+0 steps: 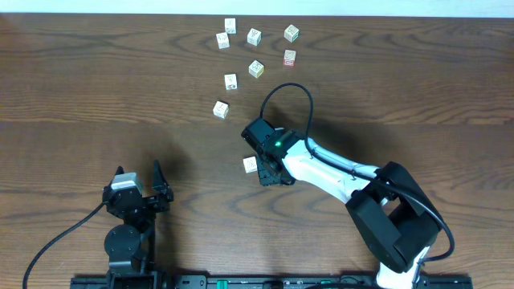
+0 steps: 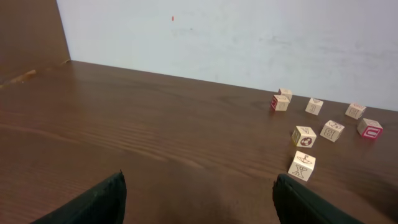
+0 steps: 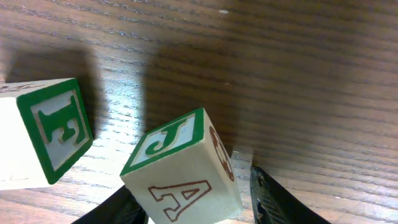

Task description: Lift 5 blocks

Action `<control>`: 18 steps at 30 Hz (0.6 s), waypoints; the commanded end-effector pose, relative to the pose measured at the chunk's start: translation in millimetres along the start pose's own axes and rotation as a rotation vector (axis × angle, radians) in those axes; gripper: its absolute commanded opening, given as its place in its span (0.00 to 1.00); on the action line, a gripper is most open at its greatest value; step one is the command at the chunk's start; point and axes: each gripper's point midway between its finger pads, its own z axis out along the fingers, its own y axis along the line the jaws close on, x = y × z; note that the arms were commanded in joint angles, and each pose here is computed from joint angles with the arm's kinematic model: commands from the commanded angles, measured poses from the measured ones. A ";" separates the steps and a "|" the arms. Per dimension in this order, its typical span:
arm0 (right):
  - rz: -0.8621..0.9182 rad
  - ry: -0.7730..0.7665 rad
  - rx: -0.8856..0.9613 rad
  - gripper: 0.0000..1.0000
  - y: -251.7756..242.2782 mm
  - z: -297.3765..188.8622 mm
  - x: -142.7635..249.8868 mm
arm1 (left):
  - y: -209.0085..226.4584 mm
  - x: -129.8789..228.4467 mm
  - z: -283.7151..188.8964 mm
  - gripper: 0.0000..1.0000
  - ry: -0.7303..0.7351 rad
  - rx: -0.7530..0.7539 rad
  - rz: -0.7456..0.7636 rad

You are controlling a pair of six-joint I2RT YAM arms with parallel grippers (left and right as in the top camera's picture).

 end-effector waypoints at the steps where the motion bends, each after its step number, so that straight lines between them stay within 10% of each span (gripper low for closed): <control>1: -0.024 0.049 0.089 0.52 -16.4 22.1 9.1 | 2.9 16.9 1.2 0.76 0.047 -0.012 0.004; 18: -0.124 -0.192 -0.069 0.81 1.8 -92.3 -50.1 | 2.9 16.9 1.2 0.76 0.047 -0.012 0.004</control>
